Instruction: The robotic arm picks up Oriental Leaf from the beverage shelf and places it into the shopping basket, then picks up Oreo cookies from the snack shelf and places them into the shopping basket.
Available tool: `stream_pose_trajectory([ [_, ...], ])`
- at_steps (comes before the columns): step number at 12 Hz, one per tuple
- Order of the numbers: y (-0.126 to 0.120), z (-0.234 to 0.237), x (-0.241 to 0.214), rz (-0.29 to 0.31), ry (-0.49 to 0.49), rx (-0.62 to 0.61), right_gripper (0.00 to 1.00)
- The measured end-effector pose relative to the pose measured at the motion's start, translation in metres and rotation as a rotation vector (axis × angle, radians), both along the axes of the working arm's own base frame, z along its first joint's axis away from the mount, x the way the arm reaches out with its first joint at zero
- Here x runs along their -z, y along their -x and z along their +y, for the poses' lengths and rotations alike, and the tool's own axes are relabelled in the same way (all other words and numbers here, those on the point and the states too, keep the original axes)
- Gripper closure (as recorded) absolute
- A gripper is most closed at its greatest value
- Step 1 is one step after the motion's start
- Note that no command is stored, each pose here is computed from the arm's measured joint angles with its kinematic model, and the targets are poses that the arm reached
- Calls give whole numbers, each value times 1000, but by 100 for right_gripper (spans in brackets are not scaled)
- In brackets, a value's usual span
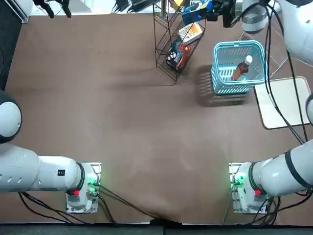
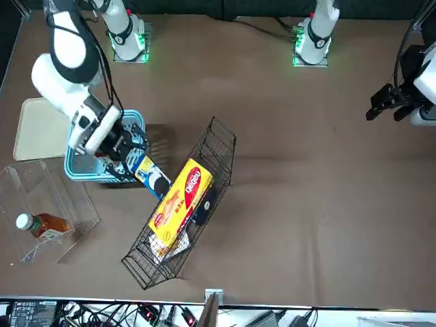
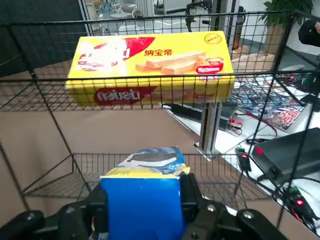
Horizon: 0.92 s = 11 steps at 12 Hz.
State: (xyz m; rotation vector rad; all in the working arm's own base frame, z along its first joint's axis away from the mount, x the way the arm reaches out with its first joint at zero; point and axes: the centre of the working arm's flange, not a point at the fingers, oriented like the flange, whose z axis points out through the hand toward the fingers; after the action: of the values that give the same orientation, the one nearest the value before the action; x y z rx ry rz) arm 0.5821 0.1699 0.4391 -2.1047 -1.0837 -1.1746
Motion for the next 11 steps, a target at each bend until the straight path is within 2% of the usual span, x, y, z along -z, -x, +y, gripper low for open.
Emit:
stream_pose_trajectory([
  [3,16,-27,-10,-7,24,-12,40],
  [6,20,-60,-17,-3,40,-48,41],
  [11,28,-154,-32,55,40,-157,41],
])
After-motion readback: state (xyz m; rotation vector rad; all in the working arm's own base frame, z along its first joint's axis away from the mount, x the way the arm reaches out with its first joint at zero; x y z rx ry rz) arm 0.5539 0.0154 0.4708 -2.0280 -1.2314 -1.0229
